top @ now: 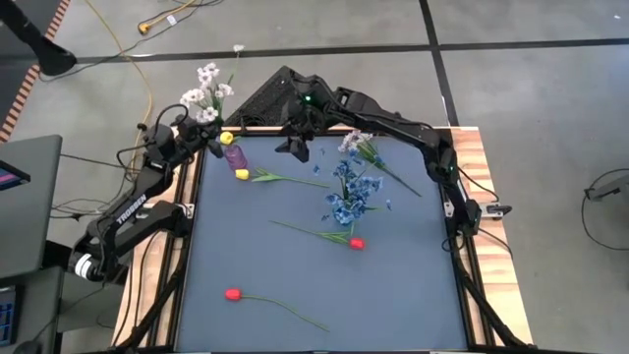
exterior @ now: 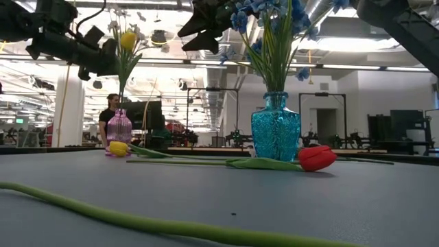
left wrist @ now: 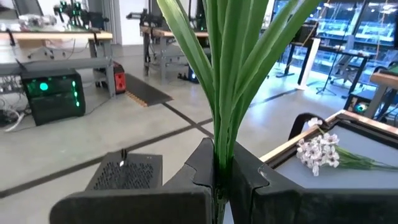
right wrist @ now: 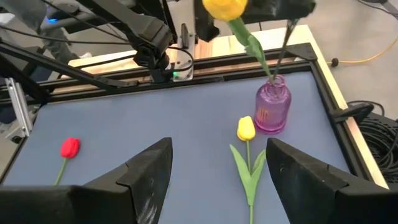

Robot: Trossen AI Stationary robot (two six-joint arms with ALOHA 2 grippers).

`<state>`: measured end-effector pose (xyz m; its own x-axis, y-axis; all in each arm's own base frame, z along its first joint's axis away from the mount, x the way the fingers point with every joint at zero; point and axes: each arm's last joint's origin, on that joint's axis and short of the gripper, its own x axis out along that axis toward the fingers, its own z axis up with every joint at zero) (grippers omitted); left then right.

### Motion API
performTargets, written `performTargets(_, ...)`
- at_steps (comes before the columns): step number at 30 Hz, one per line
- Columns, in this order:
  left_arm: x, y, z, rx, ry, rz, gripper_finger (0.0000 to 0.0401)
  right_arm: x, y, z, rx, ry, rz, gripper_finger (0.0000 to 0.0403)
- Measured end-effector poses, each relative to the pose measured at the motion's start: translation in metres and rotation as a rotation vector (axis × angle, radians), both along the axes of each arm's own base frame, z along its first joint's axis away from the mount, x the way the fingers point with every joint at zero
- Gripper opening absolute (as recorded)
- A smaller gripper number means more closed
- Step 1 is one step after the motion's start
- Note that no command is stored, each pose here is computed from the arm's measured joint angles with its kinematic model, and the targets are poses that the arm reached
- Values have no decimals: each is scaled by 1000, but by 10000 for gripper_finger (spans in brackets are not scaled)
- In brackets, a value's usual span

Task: Sort flowers into vase by color
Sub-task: Put the bottom white flowers into the purple vase

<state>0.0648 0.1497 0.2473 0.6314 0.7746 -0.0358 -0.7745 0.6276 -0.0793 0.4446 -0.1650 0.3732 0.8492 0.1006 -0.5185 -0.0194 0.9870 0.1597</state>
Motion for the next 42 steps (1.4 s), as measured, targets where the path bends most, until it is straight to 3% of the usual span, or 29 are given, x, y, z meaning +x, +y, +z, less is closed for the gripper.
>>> performTargets(5,2,5,-11,-29,2,3,0,0,8,2,1,5,16,285)
performTargets(9,2,4,-20,10,-54,1,0,-7,14,15,-19,-15,29,285)
performTargets(17,1,-1,-45,-74,-66,-3,0,-26,20,43,-38,-70,34,285)
performTargets(19,1,-1,-47,-83,-65,-5,0,-31,24,46,16,-72,100,285)
performTargets(23,1,-1,-47,-78,-61,-7,0,-29,53,38,239,-16,333,285)
performTargets(26,1,-1,-47,-79,-59,-7,0,-23,92,30,187,59,403,285)
performTargets(31,0,-2,-53,-116,-25,-7,0,-22,120,40,64,36,364,285)
performTargets(38,-1,-7,-69,-164,-23,-32,0,-47,106,45,37,173,219,285)
performTargets(42,1,-10,-73,-159,-15,-49,0,-60,102,57,-11,178,141,285)
